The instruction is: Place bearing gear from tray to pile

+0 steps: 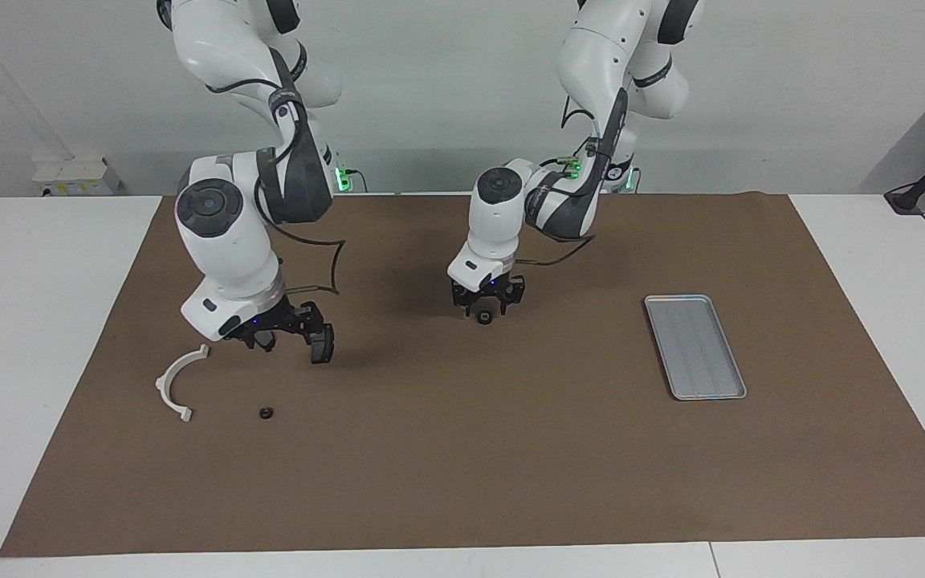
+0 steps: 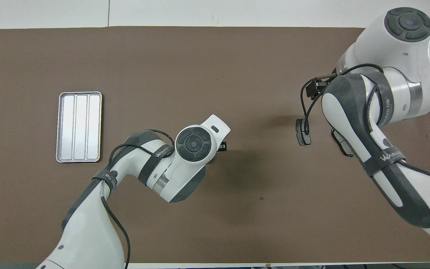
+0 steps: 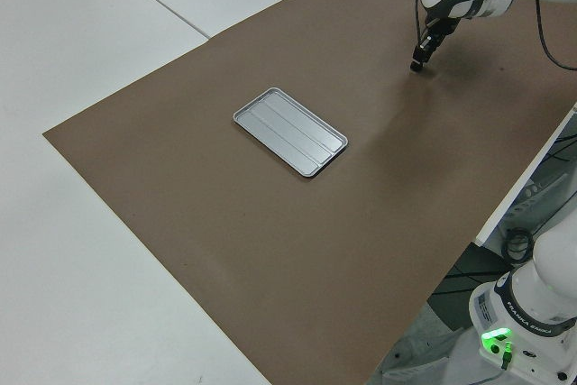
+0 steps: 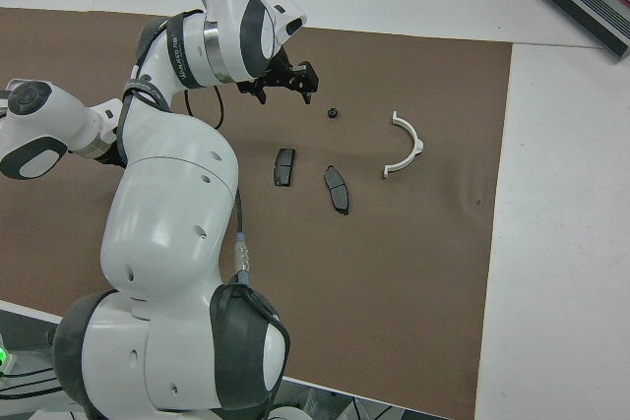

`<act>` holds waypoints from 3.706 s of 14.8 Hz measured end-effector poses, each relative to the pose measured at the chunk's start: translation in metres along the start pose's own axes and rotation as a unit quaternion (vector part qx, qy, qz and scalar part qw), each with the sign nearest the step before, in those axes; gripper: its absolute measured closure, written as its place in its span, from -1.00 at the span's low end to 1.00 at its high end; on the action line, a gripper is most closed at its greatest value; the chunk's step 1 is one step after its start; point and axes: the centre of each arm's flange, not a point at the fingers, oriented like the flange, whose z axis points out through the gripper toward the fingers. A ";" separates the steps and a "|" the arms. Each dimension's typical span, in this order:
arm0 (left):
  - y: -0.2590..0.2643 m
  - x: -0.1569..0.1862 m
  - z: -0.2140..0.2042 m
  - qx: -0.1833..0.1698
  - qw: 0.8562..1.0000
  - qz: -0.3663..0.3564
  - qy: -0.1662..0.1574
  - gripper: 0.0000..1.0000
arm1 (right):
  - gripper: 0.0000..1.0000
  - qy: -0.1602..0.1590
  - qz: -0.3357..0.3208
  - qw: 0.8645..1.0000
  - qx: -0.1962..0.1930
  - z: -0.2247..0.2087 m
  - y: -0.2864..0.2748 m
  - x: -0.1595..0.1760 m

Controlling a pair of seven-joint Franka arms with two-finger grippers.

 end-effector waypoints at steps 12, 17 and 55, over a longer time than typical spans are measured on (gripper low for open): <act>-0.321 0.184 -0.161 0.036 0.997 -0.023 0.061 -1.00 | -1.00 0.021 0.212 0.976 0.041 0.007 -0.271 -0.061; -0.383 0.169 -0.270 0.042 0.995 -0.058 0.076 -1.00 | -1.00 0.009 0.242 0.969 0.047 0.068 -0.355 -0.082; -0.383 0.092 -0.316 0.035 0.998 -0.015 -0.050 -1.00 | 0.32 -0.037 0.089 0.995 0.009 -0.001 -0.078 0.025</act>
